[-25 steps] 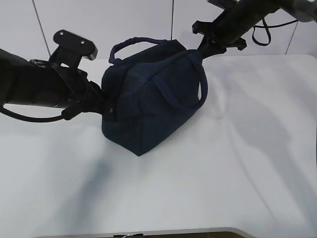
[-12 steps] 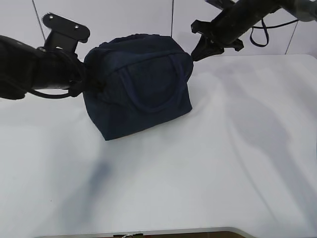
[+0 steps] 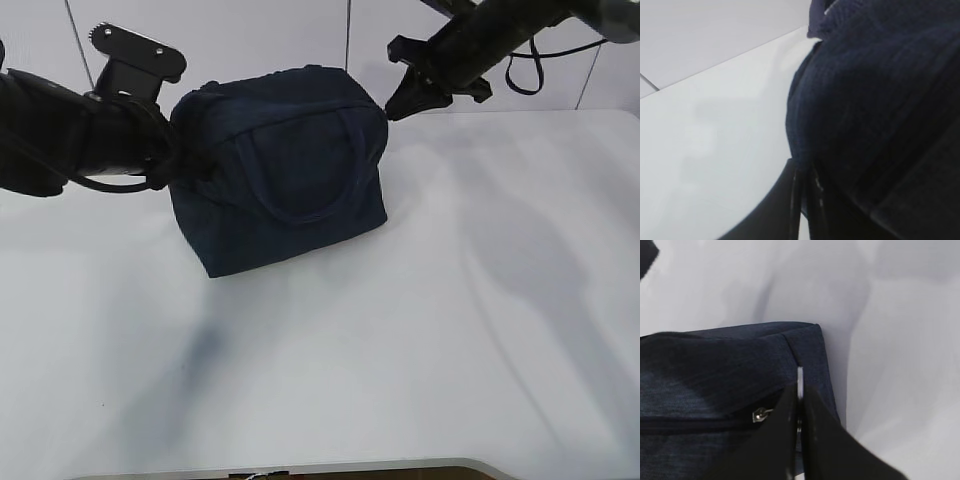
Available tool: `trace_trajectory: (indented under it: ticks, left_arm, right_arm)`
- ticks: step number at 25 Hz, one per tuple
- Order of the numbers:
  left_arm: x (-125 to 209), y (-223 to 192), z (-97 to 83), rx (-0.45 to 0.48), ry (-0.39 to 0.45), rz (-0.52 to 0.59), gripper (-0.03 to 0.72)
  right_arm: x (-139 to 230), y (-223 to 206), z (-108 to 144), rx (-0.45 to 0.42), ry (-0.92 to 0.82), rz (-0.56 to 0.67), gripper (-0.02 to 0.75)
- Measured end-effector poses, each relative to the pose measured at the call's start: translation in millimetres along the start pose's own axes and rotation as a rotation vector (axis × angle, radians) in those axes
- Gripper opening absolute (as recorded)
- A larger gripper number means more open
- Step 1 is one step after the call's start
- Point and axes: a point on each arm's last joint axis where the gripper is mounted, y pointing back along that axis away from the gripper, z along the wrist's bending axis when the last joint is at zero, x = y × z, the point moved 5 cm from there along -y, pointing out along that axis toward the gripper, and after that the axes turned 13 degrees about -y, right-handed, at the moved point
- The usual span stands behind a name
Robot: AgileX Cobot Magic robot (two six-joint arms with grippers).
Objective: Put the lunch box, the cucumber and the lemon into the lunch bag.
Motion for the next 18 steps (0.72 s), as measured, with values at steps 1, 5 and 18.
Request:
trace_trajectory:
  ticks: [1,5,18]
  left_arm:
    - [-1,0,0.5,-0.003,0.001,-0.001,-0.018]
    - [0,0,0.6,-0.004,0.0,0.0,-0.018]
    - [0,-1,0.4,-0.004,0.0,0.001,-0.018]
  right_arm:
    - [0,0,-1,0.007,0.003,0.0,0.005]
    - [0,0,-7,0.051,0.017,-0.001,0.005]
    - [8,-28,-23,0.039,-0.016,0.053,0.005]
